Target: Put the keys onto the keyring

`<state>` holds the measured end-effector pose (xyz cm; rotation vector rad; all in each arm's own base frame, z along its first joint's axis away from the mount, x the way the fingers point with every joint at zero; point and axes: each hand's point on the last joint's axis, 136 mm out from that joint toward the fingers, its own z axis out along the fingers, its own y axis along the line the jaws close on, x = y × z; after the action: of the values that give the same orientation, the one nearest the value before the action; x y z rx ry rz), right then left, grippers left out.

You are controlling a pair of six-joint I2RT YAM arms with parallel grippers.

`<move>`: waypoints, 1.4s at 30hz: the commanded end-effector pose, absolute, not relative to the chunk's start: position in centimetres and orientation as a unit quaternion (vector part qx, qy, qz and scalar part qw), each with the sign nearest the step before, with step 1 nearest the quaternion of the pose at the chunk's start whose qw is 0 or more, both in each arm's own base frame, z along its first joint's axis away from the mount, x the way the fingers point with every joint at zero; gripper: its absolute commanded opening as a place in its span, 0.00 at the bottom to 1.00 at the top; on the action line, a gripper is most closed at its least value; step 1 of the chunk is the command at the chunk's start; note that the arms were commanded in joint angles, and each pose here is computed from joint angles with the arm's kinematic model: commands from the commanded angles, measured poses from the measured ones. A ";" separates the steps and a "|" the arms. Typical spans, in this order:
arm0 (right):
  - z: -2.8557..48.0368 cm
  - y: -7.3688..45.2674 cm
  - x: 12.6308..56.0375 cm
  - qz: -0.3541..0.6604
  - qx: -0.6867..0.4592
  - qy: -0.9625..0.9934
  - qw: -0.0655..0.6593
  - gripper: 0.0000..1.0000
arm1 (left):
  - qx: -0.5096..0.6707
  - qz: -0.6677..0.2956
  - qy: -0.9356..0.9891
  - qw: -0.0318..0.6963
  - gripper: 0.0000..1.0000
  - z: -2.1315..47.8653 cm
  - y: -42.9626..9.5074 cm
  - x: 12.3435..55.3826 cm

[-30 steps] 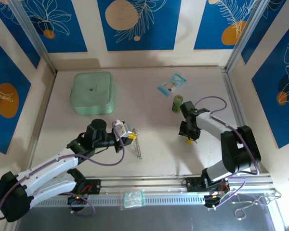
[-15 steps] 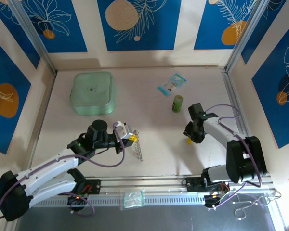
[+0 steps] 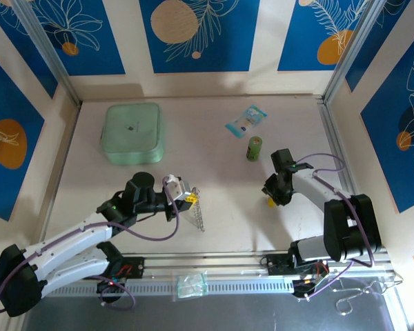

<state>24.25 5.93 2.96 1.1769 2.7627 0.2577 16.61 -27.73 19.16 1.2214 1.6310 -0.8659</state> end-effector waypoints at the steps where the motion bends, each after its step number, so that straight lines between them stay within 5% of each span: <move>1: 2.2 5.7 23.5 0.079 0.405 0.910 0.047 0.34 | 0.509 -0.360 0.640 0.449 0.00 19.6 -28.1 15.8; 11: 1.9 5.6 23.9 0.080 0.410 0.907 0.049 0.28 | 0.511 -0.359 0.640 0.447 0.00 19.5 -28.1 15.7; 26: 3.1 5.8 24.3 0.088 0.364 0.924 0.074 0.03 | 0.515 -0.361 0.641 0.441 0.00 19.1 -28.3 15.7; 33: 5.9 11.0 23.6 0.174 0.201 0.961 0.073 0.00 | 0.512 -0.352 0.642 0.449 0.00 19.2 -28.2 16.0; 42: 6.7 17.1 18.7 0.154 -0.057 0.985 0.051 0.00 | 0.512 -0.344 0.646 0.450 0.00 18.8 -28.2 16.4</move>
<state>20.41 16.46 6.73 0.0510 2.9425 0.4864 16.55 -27.86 18.67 1.2454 1.6312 -0.8557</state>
